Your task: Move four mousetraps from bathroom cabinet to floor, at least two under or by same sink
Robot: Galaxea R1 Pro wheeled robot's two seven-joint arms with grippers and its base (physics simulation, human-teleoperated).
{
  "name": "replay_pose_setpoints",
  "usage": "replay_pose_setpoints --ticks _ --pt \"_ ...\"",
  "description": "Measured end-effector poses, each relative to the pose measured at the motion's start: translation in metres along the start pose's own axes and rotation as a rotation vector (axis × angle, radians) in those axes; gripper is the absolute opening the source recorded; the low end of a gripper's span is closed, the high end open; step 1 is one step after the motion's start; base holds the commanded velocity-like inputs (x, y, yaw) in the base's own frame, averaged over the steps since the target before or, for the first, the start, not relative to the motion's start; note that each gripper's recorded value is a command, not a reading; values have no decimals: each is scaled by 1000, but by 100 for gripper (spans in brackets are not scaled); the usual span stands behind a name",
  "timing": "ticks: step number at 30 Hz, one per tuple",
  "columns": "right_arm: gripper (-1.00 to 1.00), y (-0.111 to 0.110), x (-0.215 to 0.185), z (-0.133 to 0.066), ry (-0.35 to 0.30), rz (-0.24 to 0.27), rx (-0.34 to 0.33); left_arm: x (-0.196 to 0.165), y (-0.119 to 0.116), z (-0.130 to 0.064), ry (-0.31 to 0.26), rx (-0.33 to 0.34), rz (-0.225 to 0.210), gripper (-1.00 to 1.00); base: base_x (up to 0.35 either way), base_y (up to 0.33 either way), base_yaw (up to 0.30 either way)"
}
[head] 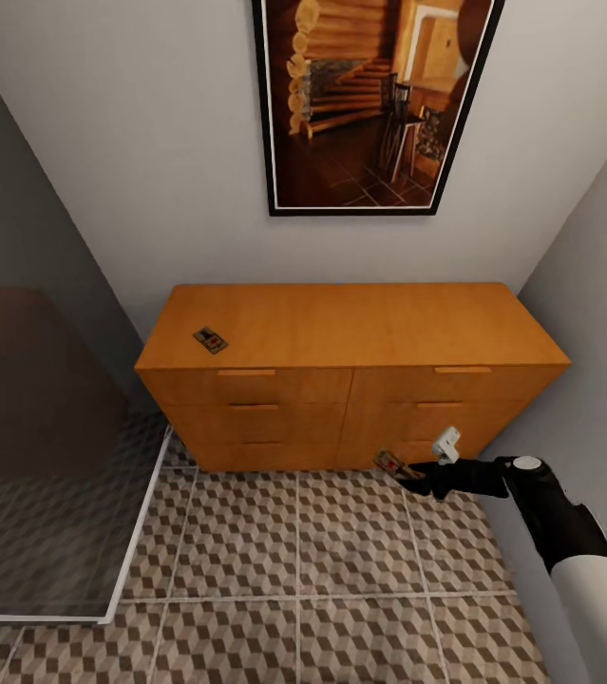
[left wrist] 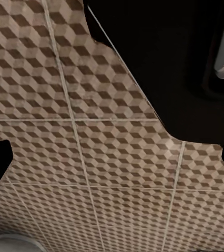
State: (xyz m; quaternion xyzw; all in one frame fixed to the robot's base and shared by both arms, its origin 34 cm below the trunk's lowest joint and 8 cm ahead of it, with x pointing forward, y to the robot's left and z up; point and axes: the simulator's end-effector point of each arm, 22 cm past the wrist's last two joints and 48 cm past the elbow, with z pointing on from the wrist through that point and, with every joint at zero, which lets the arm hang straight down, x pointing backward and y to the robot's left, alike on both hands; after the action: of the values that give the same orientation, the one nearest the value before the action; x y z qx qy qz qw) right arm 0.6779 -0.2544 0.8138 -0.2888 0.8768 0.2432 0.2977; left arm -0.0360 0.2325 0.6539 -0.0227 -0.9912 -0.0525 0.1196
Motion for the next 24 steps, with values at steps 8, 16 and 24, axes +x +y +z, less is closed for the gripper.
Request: replay_pose_setpoints --ticks 8,16,24 --pt "-100 29 114 35 119 80 -40 -45 -12 3 -99 27 18 100 0 0 0" --pt "-100 47 217 41 207 169 83 -105 -9 2 -224 32 -1 100 0 0 0" --pt "-100 69 258 40 187 155 169 -214 -18 -19 -414 59 -43 100 0 0 0"
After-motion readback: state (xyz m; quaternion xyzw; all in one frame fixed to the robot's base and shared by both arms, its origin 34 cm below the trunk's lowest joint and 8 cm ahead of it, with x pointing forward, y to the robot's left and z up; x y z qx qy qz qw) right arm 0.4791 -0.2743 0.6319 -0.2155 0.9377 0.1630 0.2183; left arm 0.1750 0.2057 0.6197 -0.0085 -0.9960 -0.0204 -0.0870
